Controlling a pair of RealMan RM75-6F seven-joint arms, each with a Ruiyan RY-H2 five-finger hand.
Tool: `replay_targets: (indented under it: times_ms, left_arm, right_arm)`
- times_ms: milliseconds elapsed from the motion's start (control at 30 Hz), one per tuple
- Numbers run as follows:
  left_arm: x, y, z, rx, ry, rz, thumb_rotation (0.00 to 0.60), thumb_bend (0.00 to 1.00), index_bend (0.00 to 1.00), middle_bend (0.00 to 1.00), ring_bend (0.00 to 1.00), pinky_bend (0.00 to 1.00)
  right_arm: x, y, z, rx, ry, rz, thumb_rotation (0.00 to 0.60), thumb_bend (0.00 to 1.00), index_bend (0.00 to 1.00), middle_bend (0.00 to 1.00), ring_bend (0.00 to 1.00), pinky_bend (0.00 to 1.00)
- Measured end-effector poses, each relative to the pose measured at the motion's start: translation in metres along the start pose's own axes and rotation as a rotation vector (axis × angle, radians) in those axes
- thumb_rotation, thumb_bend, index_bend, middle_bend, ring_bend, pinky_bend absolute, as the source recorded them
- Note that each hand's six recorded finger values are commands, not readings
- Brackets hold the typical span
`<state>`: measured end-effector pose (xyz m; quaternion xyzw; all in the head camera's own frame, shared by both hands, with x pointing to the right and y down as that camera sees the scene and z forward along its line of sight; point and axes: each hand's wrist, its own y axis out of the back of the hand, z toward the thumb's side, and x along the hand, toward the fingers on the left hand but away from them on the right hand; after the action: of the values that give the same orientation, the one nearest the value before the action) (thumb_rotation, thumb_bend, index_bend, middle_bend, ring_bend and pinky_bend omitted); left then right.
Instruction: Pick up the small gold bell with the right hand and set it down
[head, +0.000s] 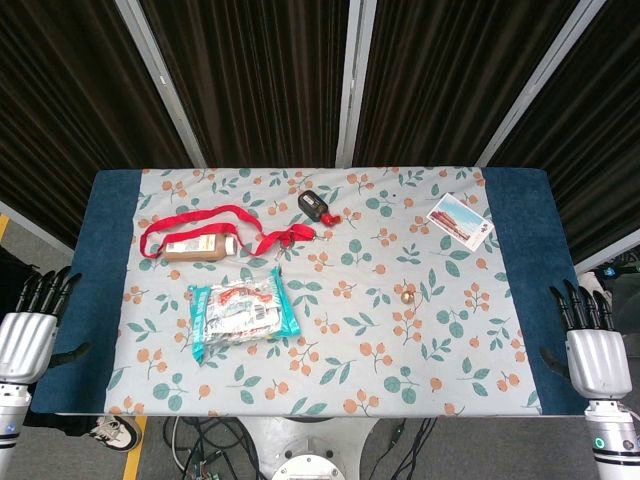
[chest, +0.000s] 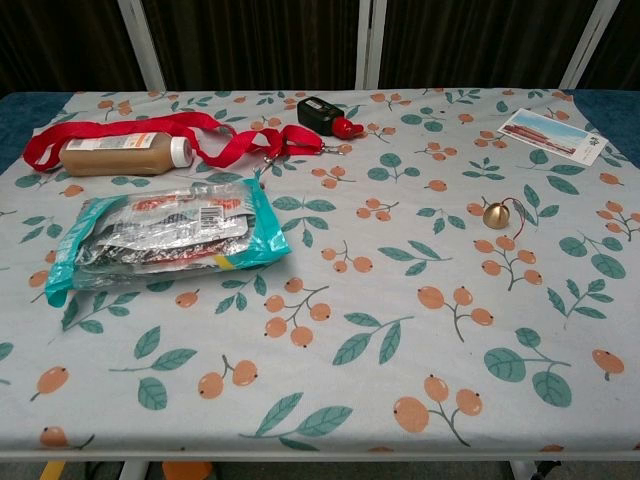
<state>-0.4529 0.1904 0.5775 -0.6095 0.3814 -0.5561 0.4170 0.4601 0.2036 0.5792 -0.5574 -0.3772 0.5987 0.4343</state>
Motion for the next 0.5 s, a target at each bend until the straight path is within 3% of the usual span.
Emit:
replay_targets:
  times_ms: [300,500]
  left_arm:
    - [-0.001,-0.007,0.000,-0.008,0.010,-0.045,0.600,0.05,0.01,0.00,0.00,0.00]
    - [0.003,-0.008,0.003,-0.010,-0.010,-0.059,0.600,0.05,0.01,0.00,0.00,0.00]
  right_arm:
    - [-0.006,-0.003,0.003,-0.003,0.003,0.046,0.600,0.10,0.00,0.00,0.00,0.00]
    - [-0.031,0.003,0.018,0.034,0.054,0.102,0.600,0.12,0.00,0.00,0.00,0.00]
